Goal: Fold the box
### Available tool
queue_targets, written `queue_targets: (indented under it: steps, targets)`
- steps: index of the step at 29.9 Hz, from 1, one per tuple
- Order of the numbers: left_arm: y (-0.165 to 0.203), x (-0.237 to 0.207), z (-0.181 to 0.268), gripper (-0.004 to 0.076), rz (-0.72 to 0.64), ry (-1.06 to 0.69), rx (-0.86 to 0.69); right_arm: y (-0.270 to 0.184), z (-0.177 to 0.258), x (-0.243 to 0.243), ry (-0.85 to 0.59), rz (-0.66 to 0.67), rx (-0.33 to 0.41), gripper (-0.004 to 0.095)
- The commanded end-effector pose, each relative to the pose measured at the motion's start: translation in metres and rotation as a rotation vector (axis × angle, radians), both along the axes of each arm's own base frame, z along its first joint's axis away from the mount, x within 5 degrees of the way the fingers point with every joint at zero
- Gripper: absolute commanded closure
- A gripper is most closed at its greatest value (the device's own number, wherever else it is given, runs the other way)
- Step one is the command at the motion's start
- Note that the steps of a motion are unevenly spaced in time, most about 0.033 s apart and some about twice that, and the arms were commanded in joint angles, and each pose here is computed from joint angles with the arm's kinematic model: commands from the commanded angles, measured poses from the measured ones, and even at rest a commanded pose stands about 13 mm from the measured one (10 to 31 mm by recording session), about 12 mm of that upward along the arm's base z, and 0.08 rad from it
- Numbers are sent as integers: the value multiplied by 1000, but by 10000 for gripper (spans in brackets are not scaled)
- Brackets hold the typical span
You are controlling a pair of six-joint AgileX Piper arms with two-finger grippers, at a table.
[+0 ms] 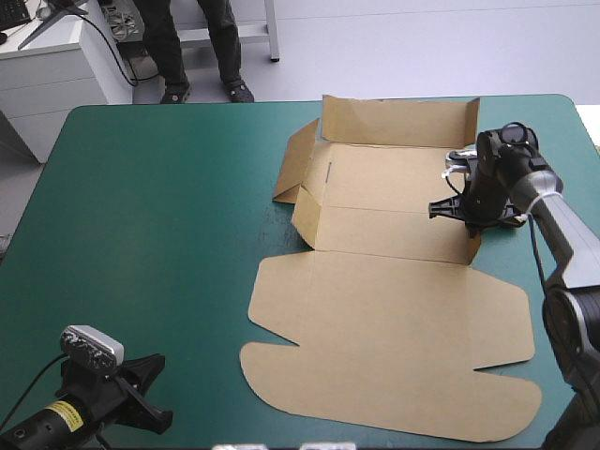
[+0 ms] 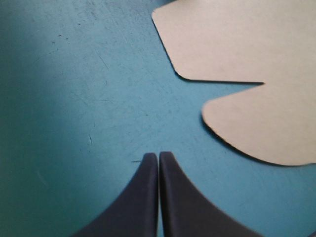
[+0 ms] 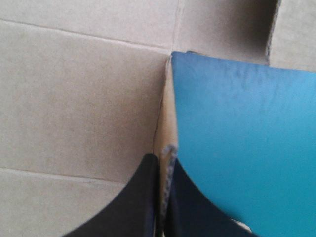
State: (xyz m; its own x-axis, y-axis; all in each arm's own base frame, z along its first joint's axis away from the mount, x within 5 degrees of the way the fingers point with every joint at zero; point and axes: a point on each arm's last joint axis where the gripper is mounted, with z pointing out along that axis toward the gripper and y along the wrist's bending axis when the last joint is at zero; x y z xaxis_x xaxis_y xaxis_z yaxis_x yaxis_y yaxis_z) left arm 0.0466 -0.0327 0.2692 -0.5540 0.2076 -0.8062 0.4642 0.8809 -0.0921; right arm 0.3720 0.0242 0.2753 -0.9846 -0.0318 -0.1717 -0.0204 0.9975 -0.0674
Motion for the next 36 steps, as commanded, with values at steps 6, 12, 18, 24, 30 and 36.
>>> queue_targets:
  steps: [6,12,18,24,30,36]
  targets:
    - [-2,3,14,732,3,-63,-50,17,27,54,-136,465,-118,923]
    - [-2,3,14,732,6,-60,-55,73,29,81,-232,866,-211,923]
    - [-2,3,14,732,5,-61,-53,143,33,87,-384,1165,-269,926]
    - [-2,3,14,732,6,-60,-55,203,34,68,-497,1385,-203,926]
    - [-2,3,14,732,6,-60,-55,251,34,40,-529,1566,-195,925]
    - [-2,3,14,732,6,-60,-55,270,34,27,-537,1634,-173,927]
